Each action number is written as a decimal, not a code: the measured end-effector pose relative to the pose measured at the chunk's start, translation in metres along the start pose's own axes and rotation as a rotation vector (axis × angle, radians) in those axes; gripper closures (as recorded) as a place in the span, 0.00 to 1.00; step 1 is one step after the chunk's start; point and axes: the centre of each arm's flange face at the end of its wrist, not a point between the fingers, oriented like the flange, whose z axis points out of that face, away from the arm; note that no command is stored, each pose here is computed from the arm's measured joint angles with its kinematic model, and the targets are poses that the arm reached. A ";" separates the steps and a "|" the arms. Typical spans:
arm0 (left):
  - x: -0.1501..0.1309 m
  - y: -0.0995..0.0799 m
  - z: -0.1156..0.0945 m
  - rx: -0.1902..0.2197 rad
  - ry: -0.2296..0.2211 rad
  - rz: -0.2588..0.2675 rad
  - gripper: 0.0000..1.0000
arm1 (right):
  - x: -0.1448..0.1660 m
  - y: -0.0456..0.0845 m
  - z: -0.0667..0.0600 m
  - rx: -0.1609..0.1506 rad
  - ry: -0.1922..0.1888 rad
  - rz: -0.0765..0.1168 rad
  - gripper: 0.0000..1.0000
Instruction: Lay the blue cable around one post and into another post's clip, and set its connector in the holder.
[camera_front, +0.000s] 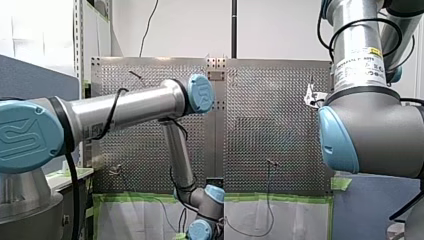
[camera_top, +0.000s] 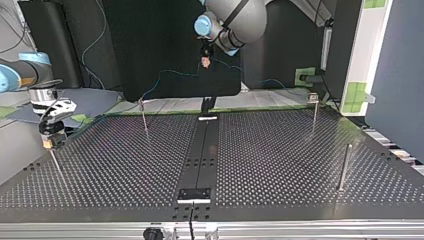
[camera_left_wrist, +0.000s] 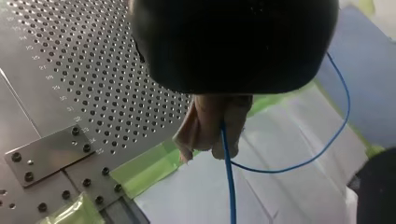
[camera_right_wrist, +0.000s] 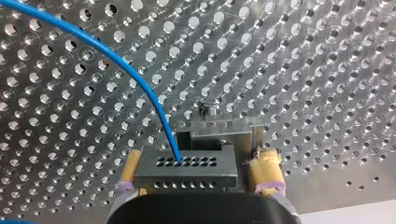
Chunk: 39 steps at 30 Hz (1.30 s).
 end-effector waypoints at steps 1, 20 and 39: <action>-0.005 0.000 -0.002 -0.011 0.003 0.013 1.00 | 0.000 0.000 0.000 0.000 0.000 0.000 0.00; -0.089 -0.054 -0.001 -0.063 0.023 0.173 0.98 | 0.000 0.000 0.000 0.000 0.000 0.000 0.00; -0.181 -0.107 -0.004 -0.127 -0.025 0.307 0.95 | 0.000 0.000 0.000 0.000 0.000 0.000 0.00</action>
